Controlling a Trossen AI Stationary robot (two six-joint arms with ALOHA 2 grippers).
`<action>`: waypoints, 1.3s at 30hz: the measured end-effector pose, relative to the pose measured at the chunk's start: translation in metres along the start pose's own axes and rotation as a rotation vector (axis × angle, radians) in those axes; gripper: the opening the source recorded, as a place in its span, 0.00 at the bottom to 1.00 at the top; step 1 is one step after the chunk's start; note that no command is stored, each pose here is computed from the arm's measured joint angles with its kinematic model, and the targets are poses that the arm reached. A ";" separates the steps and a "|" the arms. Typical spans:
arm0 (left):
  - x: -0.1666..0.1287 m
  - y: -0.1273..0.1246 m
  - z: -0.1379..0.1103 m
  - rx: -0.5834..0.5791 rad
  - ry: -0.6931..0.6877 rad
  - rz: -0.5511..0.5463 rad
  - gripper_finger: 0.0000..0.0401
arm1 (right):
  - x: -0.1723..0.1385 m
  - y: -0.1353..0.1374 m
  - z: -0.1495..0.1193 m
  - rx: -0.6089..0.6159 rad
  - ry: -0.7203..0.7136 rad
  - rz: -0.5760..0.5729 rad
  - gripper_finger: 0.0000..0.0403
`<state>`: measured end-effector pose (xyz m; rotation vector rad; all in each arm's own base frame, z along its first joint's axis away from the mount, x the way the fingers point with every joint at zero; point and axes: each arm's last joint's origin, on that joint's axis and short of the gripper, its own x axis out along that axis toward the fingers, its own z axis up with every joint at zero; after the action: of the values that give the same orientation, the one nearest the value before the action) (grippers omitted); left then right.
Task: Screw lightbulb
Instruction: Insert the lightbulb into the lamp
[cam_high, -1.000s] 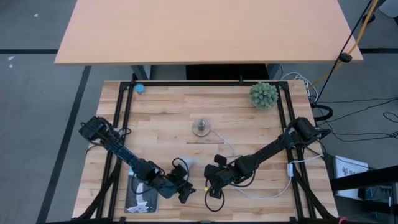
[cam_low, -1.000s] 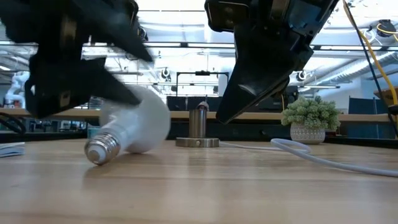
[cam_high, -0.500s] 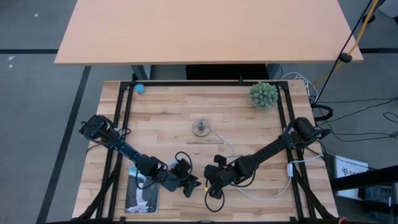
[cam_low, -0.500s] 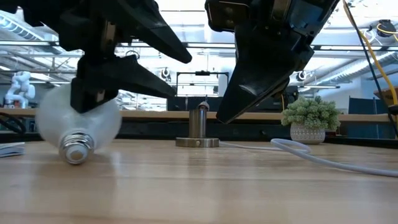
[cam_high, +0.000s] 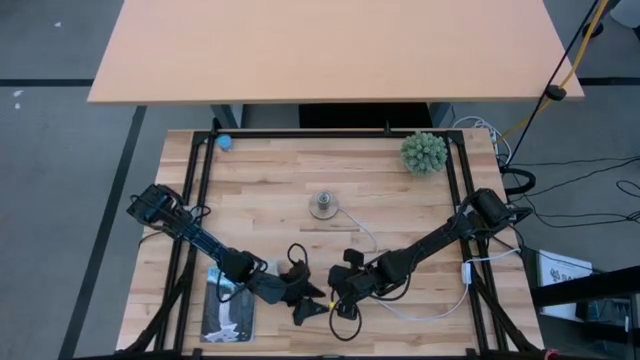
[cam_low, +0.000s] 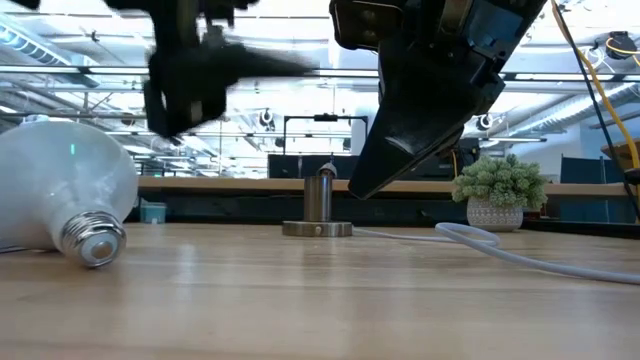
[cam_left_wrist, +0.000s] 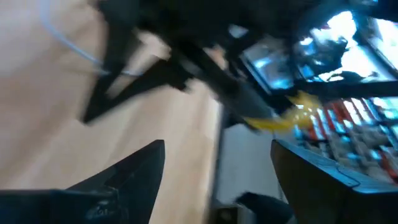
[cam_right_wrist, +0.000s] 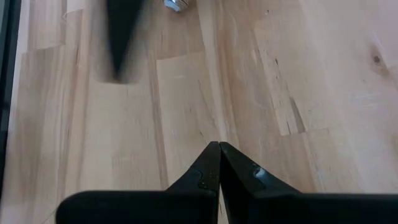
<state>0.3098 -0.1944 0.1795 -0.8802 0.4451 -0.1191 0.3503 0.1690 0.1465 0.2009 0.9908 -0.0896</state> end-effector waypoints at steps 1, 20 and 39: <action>-0.002 -0.006 -0.002 0.002 0.009 -0.013 0.74 | 0.000 0.000 0.000 0.000 0.000 0.000 0.00; -0.057 -0.021 -0.067 -0.275 0.217 0.689 0.74 | 0.000 0.000 -0.001 0.003 0.005 -0.002 0.00; -0.067 0.057 0.020 -0.067 0.399 1.268 0.74 | 0.000 0.003 0.003 0.010 -0.035 0.019 0.00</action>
<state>0.2538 -0.1249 0.1692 -0.5031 1.3076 0.9027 0.3530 0.1711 0.1487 0.2169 0.9531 -0.0802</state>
